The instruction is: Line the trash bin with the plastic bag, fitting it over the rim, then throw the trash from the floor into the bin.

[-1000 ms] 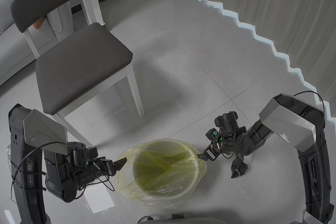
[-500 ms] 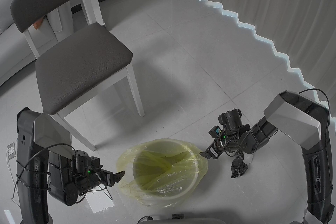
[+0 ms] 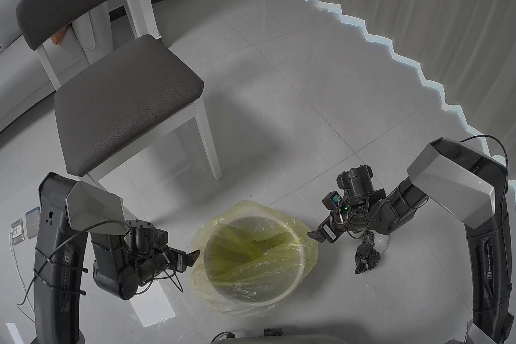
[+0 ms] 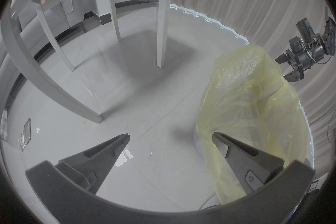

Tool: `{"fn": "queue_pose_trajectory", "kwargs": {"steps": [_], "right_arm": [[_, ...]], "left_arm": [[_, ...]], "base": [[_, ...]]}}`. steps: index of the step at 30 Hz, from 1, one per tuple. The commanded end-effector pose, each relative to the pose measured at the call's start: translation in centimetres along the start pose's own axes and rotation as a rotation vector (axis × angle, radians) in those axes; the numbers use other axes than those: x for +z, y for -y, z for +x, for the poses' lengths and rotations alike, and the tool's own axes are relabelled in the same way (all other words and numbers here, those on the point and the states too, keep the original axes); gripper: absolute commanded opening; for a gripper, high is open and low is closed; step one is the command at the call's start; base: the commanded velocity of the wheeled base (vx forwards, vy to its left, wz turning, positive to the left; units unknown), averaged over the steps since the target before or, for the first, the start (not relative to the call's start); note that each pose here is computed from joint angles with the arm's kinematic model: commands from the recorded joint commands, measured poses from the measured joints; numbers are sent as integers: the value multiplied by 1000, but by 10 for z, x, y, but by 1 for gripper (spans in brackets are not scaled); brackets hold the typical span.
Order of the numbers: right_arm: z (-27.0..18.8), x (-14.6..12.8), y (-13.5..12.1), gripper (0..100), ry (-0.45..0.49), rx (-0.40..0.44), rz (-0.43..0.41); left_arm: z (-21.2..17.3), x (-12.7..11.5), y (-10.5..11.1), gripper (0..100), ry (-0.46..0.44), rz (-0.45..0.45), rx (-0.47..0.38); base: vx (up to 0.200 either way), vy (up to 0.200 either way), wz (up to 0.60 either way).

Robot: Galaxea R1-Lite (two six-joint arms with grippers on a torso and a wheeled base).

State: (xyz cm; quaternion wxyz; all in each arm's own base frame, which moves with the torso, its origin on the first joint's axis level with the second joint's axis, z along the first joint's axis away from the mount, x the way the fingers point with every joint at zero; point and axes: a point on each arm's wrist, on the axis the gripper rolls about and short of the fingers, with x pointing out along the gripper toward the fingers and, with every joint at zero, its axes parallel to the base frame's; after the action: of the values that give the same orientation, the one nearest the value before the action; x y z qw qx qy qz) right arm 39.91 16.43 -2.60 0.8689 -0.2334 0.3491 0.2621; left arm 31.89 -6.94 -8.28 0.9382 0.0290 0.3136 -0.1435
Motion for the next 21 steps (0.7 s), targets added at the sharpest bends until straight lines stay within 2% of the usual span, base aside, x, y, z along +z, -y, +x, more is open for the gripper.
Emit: {"fn": "queue_pose_trajectory", "kwargs": {"steps": [1,6,11,18,21], "right_arm": [[-15,4,15,100,24,-22,26],[-38,-5,42,100,19,-69,91],[-51,-29,66,100,-30,-109,142],[-54,-52,73,100,-79,-101,170],[-53,-58,85,100,-85,-121,178]], "left_arm": [[1,1,3,100,13,5,-10],[-15,7,-12,100,67,-33,12],[-43,9,-24,100,125,-55,-28],[-59,4,-27,100,98,-76,-43],[-66,7,-26,100,104,-79,-49]], "base": [[0,0,0],[0,0,0],[0,0,0],[0,0,0],[0,0,0]]}}
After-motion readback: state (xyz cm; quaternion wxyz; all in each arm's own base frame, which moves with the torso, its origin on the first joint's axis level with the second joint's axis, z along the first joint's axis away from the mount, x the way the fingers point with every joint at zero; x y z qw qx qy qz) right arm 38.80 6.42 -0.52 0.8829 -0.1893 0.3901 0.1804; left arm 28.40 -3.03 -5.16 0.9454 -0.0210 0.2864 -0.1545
